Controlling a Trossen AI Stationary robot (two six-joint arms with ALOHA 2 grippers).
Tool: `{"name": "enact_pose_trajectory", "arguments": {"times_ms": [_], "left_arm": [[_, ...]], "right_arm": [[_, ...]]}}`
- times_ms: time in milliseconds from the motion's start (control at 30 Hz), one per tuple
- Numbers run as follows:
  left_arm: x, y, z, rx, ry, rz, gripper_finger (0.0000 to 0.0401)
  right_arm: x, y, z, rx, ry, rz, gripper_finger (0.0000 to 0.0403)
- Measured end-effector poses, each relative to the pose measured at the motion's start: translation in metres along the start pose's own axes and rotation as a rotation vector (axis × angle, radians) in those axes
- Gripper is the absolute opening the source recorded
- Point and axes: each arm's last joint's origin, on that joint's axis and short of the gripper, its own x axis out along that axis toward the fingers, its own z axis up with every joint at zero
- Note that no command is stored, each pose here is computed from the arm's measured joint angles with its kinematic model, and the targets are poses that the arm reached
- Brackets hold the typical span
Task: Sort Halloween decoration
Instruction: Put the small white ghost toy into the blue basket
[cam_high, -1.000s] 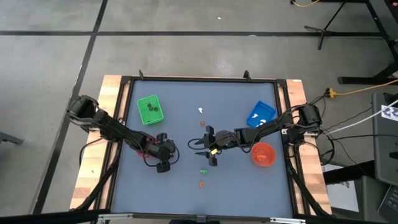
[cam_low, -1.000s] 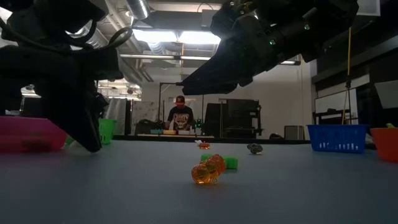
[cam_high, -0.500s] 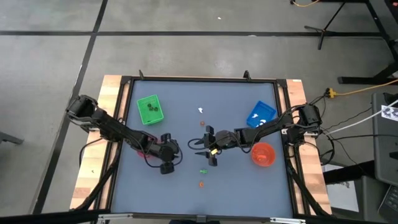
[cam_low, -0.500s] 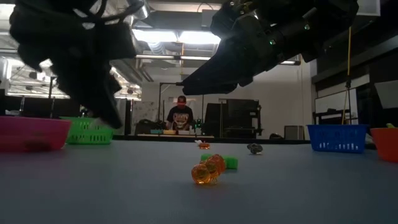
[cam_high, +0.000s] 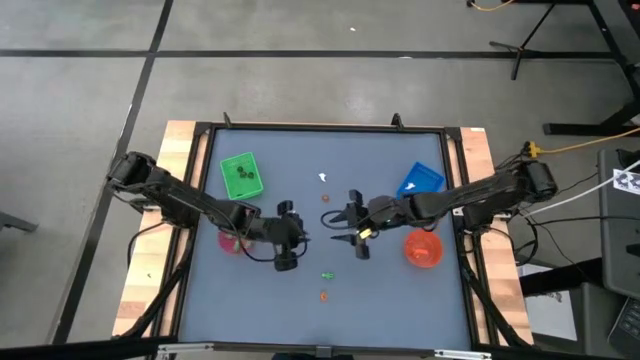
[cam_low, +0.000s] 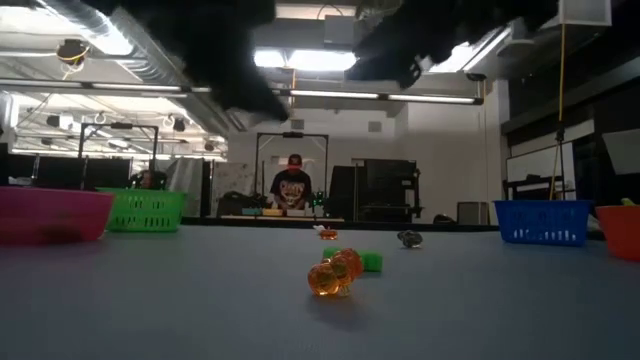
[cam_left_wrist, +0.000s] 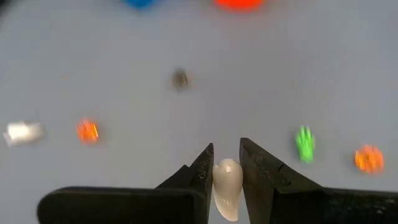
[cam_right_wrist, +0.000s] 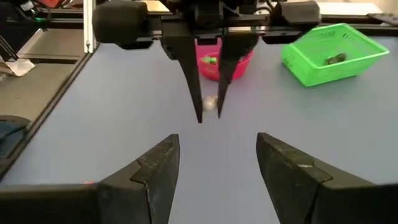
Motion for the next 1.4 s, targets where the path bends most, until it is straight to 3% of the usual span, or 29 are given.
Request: {"name": "enact_pose_trajectory", "arguments": {"times_ms": [333, 633, 933, 1400], "left_arm": [[0.007, 0.027, 0.047, 0.039, -0.410, 0.047, 0.0048], [0.041, 0.059, 0.056, -0.018, -0.603, 0.058, 0.0048], [0.106, 0.085, 0.084, -0.028, -0.673, 0.046, 0.0048], [0.191, 0.113, 0.135, -0.054, -0.791, 0.087, 0.0048]], "right_arm": [[-0.064, -0.002, 0.031, 0.008, -0.129, -0.041, 0.0214], [-0.114, -0.004, 0.050, 0.024, -0.303, -0.066, 0.0214], [-0.142, -0.006, 0.057, 0.036, -0.393, -0.086, 0.0214], [-0.143, -0.006, 0.057, 0.036, -0.395, -0.085, 0.0214]]}}
